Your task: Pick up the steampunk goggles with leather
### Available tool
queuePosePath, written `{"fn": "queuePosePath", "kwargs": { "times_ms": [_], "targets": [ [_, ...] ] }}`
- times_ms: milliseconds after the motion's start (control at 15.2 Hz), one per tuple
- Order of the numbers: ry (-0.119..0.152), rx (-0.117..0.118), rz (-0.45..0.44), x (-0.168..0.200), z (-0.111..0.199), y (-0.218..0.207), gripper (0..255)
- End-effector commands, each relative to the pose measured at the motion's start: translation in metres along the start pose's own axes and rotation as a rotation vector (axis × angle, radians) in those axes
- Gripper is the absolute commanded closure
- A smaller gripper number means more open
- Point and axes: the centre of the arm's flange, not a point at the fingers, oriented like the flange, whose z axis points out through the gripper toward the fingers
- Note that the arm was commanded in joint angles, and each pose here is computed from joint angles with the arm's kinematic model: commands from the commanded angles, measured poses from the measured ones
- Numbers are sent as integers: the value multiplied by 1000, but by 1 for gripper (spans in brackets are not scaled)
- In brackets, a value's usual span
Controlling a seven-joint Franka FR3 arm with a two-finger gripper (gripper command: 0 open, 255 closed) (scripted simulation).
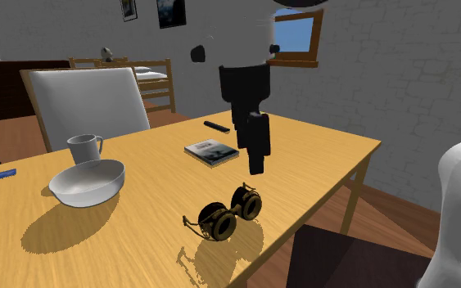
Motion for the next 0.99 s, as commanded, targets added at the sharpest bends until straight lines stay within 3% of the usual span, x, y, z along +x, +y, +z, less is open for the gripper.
{"fn": "queuePosePath", "kwargs": {
  "times_ms": [0,528,924],
  "targets": [
    [-22,-13,-75,6,24,6,0],
    [-110,-59,-353,35,119,42,0],
    [-116,-62,-372,39,152,43,0]
  ]
}}
